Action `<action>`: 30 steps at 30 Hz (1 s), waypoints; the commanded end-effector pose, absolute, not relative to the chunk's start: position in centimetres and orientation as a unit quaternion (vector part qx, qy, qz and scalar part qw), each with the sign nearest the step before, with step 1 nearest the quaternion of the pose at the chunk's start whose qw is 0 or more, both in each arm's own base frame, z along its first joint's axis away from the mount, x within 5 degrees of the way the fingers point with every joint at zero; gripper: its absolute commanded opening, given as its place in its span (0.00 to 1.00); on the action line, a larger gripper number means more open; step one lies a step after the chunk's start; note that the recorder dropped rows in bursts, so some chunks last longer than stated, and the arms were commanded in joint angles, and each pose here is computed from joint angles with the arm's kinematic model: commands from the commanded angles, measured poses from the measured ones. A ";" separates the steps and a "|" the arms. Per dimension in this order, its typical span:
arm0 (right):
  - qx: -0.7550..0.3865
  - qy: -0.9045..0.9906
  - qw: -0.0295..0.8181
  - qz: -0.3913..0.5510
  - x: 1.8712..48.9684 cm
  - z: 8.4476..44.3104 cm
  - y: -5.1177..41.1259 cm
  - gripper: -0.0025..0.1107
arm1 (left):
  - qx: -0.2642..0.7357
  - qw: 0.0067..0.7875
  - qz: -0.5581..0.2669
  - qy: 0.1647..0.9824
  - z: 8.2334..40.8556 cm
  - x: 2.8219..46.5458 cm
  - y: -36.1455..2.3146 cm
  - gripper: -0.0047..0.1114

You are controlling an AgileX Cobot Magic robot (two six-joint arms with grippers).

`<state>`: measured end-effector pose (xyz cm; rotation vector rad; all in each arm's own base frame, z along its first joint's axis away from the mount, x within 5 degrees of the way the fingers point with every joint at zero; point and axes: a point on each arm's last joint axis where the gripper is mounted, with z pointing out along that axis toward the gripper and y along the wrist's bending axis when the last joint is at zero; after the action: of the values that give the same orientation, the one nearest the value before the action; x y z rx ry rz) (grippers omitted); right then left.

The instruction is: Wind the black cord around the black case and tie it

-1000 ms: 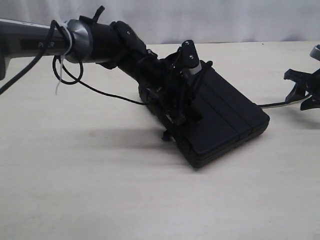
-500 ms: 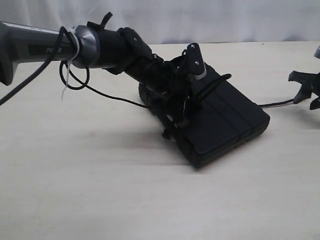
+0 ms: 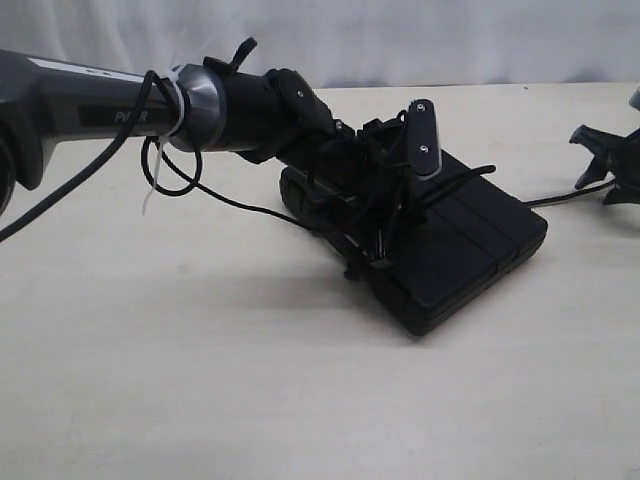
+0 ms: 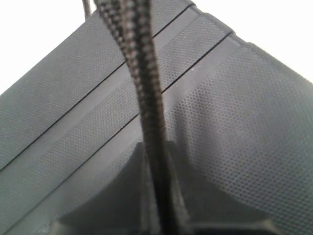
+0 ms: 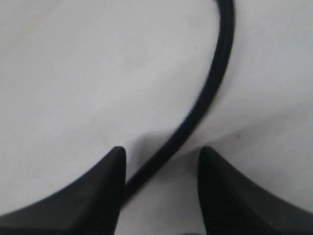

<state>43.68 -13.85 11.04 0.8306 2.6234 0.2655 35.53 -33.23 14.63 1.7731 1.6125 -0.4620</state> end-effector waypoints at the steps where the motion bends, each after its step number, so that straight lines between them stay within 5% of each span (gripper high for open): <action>1: 0.319 0.922 0.180 0.123 44.4 8.8 -13.9 0.42 | 0.683 0.340 -0.187 0.619 14.8 35.3 -33.3 0.04; 5: 0.324 0.922 0.171 0.124 44.6 7.4 -13.9 0.37 | 0.685 0.336 -0.191 0.617 14.8 35.2 -33.3 0.04; 10: 0.286 0.936 0.165 0.121 44.4 6.9 -13.8 0.06 | 0.689 0.334 -0.187 0.615 14.7 35.2 -33.3 0.04; 18: 0.199 0.944 0.189 0.185 45.2 8.3 -11.4 0.06 | 0.690 0.334 -0.187 0.614 14.7 35.2 -33.3 0.04; 30: -0.021 0.951 0.286 0.115 45.1 15.2 -6.1 0.06 | 0.689 0.334 -0.188 0.615 14.7 35.2 -33.3 0.04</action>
<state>45.67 -6.79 13.78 0.0314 2.5911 0.3844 35.27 -33.26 14.57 1.7981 1.6069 -0.4819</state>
